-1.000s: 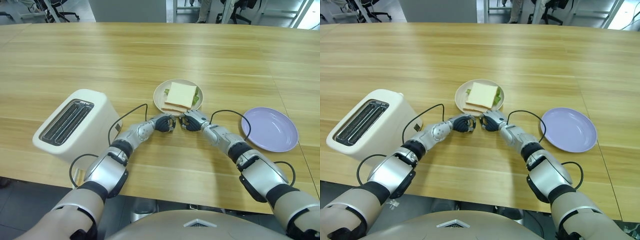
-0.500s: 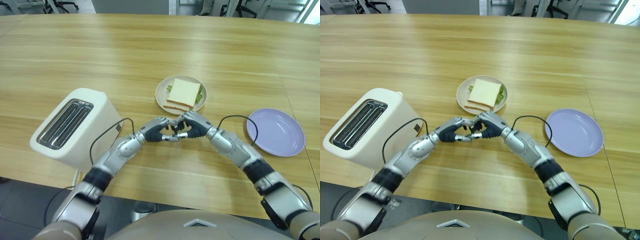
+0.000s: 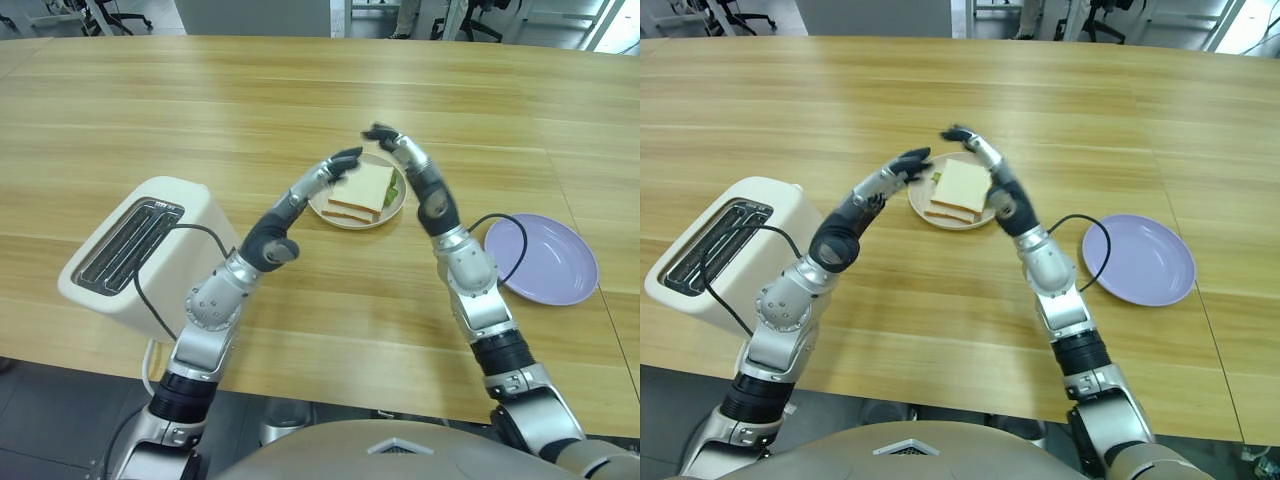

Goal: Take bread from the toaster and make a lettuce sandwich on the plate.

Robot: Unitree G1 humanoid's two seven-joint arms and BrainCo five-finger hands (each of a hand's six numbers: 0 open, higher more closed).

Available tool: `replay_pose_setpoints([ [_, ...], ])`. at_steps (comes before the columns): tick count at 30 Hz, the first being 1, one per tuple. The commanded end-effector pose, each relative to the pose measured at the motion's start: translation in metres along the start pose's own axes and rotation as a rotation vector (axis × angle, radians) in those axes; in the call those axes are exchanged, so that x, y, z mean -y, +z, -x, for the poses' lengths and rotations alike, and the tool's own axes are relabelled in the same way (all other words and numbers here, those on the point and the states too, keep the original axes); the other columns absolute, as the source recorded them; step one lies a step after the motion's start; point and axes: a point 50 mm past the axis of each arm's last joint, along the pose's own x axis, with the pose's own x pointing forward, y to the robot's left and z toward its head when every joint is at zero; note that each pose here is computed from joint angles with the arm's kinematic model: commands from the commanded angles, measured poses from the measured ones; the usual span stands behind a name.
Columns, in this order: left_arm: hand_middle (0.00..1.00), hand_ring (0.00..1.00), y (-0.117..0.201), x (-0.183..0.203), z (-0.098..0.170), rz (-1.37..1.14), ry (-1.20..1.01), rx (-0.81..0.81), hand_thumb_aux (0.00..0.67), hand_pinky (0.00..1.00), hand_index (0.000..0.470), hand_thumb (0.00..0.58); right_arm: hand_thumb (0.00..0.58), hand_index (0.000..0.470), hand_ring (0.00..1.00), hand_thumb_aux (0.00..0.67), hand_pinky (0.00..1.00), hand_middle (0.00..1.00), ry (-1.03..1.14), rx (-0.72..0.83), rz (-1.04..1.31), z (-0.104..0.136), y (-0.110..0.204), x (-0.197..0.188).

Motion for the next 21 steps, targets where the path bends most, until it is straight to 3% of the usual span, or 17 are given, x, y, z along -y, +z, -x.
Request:
replay_pose_setpoints([
  [1, 0.00, 0.00, -0.006, -0.002, 0.001, -0.007, 0.054, 0.012, 0.000, 0.00, 0.000, 0.000, 0.000, 0.000, 0.00, 0.000, 0.00, 0.00, -0.177, -0.035, -0.098, 0.000, -0.011, 0.011],
  [9, 0.00, 0.00, -0.020, -0.021, 0.004, 0.035, 0.290, 0.010, 0.000, 0.00, 0.000, 0.000, 0.000, 0.000, 0.00, 0.000, 0.00, 0.00, -0.273, -0.019, -0.152, -0.005, -0.011, 0.005],
  [21, 0.00, 0.00, -0.035, -0.018, 0.007, 0.004, 0.333, -0.071, 0.000, 0.00, 0.000, 0.000, 0.000, 0.000, 0.00, 0.000, 0.00, 0.00, -0.221, -0.019, -0.125, 0.000, -0.016, -0.007],
])
